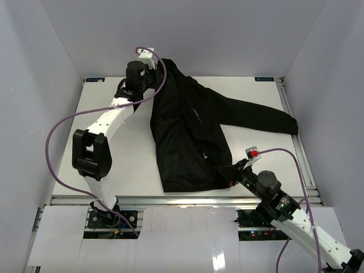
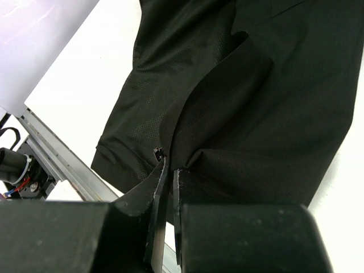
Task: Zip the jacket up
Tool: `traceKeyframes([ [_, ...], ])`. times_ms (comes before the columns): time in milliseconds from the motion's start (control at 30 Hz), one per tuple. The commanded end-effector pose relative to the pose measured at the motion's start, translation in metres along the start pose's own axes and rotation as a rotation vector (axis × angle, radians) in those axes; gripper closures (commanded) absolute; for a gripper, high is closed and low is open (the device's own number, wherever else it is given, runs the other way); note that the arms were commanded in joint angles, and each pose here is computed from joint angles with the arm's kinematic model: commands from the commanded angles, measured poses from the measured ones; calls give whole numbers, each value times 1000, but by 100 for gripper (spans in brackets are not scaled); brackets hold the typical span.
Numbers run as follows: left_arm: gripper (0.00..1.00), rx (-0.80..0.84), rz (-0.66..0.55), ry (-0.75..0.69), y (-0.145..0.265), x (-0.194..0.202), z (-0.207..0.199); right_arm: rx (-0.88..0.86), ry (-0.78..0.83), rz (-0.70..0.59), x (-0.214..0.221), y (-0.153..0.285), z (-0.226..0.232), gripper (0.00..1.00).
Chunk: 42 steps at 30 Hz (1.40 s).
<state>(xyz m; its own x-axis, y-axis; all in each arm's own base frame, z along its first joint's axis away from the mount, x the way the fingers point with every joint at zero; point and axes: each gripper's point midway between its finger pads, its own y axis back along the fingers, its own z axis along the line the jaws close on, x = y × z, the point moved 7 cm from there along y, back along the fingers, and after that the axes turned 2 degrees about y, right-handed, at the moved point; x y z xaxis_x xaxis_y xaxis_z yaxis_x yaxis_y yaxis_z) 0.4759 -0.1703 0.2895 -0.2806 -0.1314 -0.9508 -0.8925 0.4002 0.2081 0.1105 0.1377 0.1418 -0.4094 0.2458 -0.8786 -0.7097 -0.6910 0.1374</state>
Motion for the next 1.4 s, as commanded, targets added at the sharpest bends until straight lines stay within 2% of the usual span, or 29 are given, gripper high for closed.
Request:
traceKeyframes([
  [0,100,16,-52,-82,26,-58,-38,-65,6,-71,-27,3,17,92],
  [167,100,79,29,-34,37,-91,-63,-69,13,-53,-28,2,19,92],
  [233,100,44,91,-32,37,-87,-64,-76,8,-45,-25,0,19,92],
  [300,100,-14,70,-43,45,-103,-65,-82,3,-38,-23,-1,19,92],
  [500,100,-128,117,-109,67,-98,-53,-102,-3,-39,-22,-4,20,92],
  [600,100,-89,181,-110,68,-80,-62,-106,-5,-44,-21,-5,20,92],
  [700,100,52,289,-81,61,-50,-84,-126,-8,-57,-20,-9,21,92],
  [833,100,146,448,-54,35,8,-115,-164,-2,-17,-8,-14,21,92],
  [967,100,202,529,-25,5,44,-136,-159,-1,0,-3,-17,19,92],
  [1033,100,329,595,19,-15,71,-155,-140,3,2,0,-18,16,92],
  [1133,100,465,553,37,-27,68,-177,-119,6,3,1,-19,13,92],
  [1300,100,600,401,27,-40,46,-194,-107,11,15,4,-21,10,92],
  [1333,90,619,374,10,-40,41,-196,-105,11,14,4,-21,10,92],
  [1367,72,636,349,-14,-38,35,-197,-105,11,11,4,-21,10,92],
])
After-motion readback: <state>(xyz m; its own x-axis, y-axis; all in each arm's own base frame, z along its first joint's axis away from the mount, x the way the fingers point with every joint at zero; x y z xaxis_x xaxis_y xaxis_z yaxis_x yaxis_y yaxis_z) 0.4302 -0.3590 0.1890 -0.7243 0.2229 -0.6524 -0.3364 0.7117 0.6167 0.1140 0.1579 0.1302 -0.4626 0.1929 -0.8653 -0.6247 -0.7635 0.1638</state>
